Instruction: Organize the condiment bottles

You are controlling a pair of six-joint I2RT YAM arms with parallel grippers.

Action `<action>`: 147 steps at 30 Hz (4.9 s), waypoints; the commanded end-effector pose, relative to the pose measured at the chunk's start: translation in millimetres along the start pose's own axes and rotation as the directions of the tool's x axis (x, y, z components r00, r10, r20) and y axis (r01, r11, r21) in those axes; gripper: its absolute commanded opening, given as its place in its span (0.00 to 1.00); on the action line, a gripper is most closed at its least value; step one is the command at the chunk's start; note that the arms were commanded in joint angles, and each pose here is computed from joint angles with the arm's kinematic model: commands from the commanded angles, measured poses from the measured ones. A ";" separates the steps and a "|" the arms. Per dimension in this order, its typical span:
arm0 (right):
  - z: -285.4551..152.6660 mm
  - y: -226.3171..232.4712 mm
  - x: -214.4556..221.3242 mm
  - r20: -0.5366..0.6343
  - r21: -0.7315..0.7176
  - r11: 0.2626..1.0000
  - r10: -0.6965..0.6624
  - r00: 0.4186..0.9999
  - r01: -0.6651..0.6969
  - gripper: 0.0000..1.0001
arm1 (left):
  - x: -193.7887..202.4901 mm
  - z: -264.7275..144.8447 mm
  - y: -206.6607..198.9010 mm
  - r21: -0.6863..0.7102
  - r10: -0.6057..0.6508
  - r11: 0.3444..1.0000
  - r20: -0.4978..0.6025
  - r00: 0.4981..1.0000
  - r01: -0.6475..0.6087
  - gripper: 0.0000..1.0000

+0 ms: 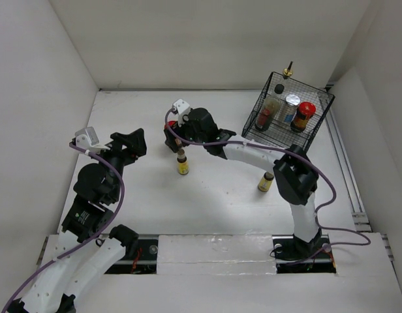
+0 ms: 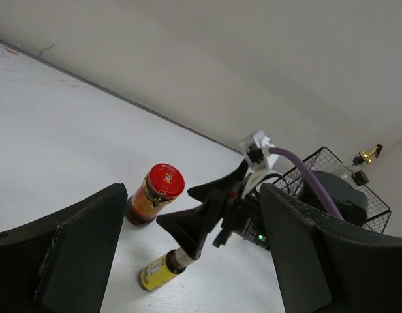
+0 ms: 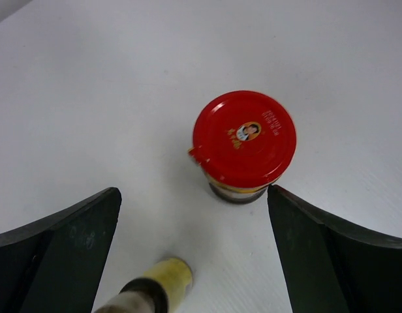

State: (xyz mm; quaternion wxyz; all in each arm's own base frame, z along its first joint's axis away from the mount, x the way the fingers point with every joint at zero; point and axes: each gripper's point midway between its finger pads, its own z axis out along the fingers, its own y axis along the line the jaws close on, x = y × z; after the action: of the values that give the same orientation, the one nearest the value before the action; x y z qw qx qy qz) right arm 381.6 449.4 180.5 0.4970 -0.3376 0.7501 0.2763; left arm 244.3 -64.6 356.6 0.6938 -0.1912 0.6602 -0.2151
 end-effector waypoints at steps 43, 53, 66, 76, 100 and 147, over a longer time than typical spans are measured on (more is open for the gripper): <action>-303.1 -159.2 -186.4 0.655 0.332 0.914 -0.044 0.754 -0.235 0.47 | -8.5 2.0 -15.5 0.057 -0.018 0.998 0.015 1.000 0.017 0.79; -377.1 -229.3 -147.4 0.634 0.537 0.768 -0.095 0.768 -0.349 0.46 | -5.6 4.3 -15.2 0.052 -0.013 0.999 0.007 1.000 0.013 0.79; -380.6 -306.3 -132.0 0.616 0.628 0.669 -0.116 0.779 -0.397 0.45 | -3.7 3.6 -18.4 0.070 -0.012 0.997 -0.004 1.000 0.013 0.79; -362.6 -331.4 -120.4 0.624 0.653 0.632 -0.138 0.769 -0.417 0.45 | -3.7 3.6 -18.4 0.070 -0.013 0.997 -0.004 1.000 0.013 0.79; -308.9 -339.3 -37.2 0.554 0.742 0.513 -0.109 0.826 -0.431 0.44 | 4.1 7.4 -20.8 0.078 -0.002 0.997 -0.031 1.000 0.004 0.79; -331.9 -112.6 131.9 0.163 0.591 0.648 0.488 0.857 -0.481 0.89 | 7.6 8.3 -26.3 0.104 0.000 0.995 -0.047 0.999 0.005 0.79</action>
State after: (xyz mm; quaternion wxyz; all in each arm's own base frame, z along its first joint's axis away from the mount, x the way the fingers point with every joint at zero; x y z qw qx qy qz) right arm 253.7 100.6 177.0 0.5063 0.0451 0.8492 0.1429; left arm 251.8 -87.0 347.3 0.6738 -0.1553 0.6826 -0.2364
